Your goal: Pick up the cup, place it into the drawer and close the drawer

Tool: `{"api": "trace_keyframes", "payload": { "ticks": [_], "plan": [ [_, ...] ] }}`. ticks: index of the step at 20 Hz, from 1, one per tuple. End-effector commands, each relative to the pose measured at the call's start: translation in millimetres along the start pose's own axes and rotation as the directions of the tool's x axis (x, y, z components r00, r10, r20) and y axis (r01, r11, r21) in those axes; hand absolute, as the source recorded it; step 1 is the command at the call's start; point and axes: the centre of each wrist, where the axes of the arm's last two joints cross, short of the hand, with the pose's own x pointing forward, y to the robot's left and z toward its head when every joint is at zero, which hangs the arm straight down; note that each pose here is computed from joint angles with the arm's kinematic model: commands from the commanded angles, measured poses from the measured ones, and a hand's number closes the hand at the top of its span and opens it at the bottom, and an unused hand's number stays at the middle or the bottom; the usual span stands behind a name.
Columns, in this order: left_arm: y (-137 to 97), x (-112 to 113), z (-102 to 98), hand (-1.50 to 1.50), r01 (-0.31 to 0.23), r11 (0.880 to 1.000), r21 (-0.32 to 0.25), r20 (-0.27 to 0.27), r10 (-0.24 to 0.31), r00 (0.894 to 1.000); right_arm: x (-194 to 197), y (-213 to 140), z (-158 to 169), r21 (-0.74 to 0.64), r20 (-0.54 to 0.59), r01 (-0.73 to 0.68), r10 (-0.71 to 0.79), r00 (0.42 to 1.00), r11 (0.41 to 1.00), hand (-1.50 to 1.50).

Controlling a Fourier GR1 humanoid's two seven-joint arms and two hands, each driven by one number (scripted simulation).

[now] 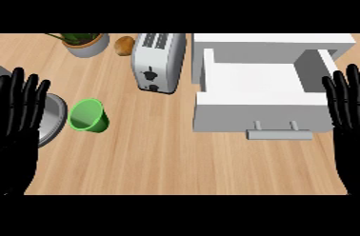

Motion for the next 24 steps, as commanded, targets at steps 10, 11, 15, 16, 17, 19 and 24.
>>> {"api": "trace_keyframes", "payload": {
  "ticks": [10,11,15,16,17,19,24],
  "plan": [
    [92.1,-60.2,-23.8,-1.50,-0.323,0.941,-0.098,-0.229,0.295,0.928,-3.8,-4.4,-6.6,0.176,-0.136,0.062,-0.038,0.990,0.983,-1.50],
    [111.2,-47.6,-22.7,-1.50,-0.333,0.937,-0.102,-0.231,0.304,0.924,-16.4,2.7,3.5,0.180,-0.147,0.078,-0.052,0.988,0.981,-1.50],
    [120.9,-94.8,-22.7,-1.50,-0.332,0.938,-0.102,-0.238,0.301,0.924,-2.5,11.7,-27.6,0.187,-0.140,0.087,-0.061,0.988,0.978,-1.50],
    [133.0,-99.2,-29.8,-1.50,-0.333,0.939,-0.088,-0.256,0.302,0.918,-27.4,5.6,-26.3,0.153,-0.135,0.076,-0.055,0.989,0.985,-1.50],
    [136.4,-106.3,-30.9,-1.50,-0.298,0.950,-0.094,-0.287,0.260,0.922,-9.2,16.0,-20.4,0.191,-0.141,0.085,-0.058,0.988,0.978,-1.50],
    [140.4,-105.1,-26.1,-1.50,-0.260,0.961,-0.094,-0.300,0.222,0.928,-32.5,-0.3,-45.5,0.168,-0.140,0.093,-0.070,0.988,0.981,-1.50],
    [126.9,-154.3,-15.2,-1.50,-0.246,0.966,-0.079,-0.367,0.201,0.908,-33.5,0.8,-44.4,0.197,-0.126,0.078,-0.053,0.991,0.977,-1.50]
  ]
}}
